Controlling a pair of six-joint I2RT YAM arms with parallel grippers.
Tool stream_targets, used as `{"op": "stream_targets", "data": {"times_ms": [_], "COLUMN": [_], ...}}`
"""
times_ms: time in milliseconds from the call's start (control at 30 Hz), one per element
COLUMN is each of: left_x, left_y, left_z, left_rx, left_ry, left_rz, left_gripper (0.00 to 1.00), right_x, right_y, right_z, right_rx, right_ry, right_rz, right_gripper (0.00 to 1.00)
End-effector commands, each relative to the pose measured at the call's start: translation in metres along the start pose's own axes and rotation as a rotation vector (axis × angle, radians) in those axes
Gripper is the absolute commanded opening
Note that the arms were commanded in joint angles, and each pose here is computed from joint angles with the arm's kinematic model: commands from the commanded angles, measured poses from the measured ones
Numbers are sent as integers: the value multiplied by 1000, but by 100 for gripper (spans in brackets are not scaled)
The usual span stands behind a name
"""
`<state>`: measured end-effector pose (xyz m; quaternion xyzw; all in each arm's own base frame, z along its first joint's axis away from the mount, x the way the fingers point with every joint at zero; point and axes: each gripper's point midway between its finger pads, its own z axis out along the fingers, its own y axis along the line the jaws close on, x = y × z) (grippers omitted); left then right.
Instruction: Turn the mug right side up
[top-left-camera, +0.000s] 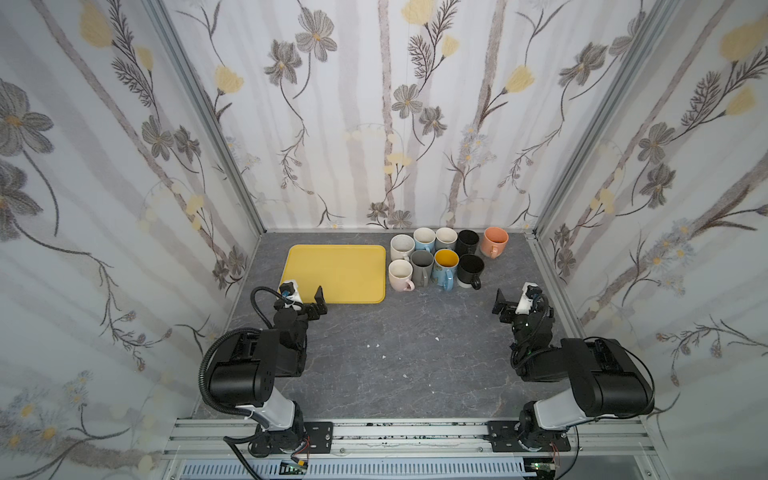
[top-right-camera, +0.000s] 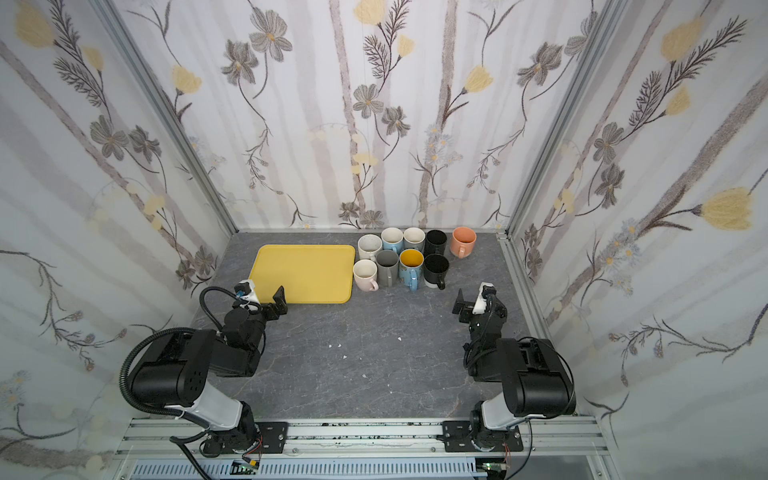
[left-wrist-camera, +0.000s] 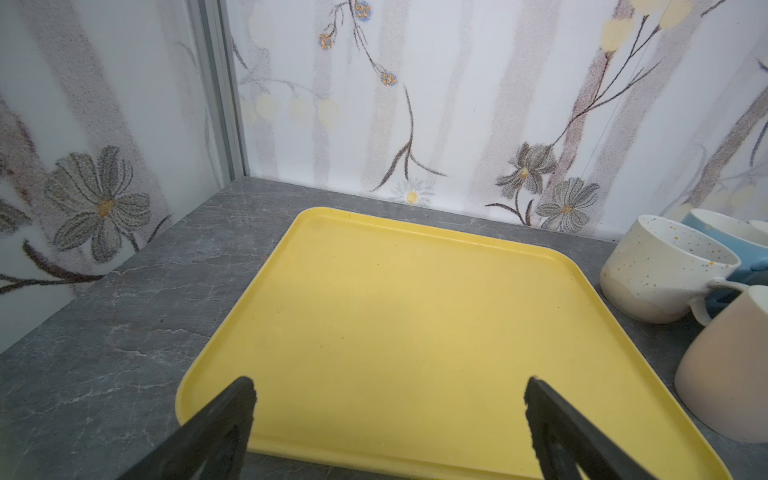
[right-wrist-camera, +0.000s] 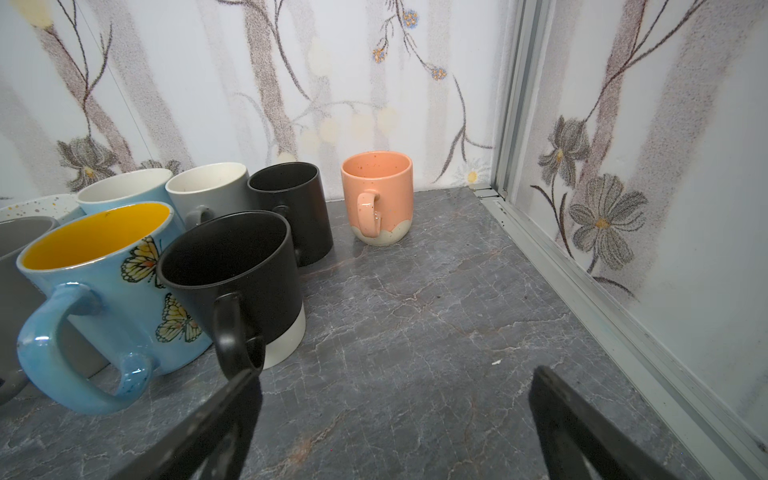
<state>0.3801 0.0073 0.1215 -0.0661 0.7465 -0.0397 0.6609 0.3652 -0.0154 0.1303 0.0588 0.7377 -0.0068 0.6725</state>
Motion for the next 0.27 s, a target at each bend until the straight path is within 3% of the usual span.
{"op": "stream_targets", "data": {"times_ms": [0, 233], "left_x": [-6, -6], "left_y": [0, -1], "left_z": [3, 2], "left_rx": [-10, -14], "left_ry": [-22, -21], "left_rz": [12, 18], "left_gripper": [100, 100], "right_x": [-7, -7], "right_y": [-1, -1], "right_z": [1, 1], "right_rx": [6, 7], "right_ry": [-28, -28], "right_rz": [-8, -8], "right_gripper": [100, 100]}}
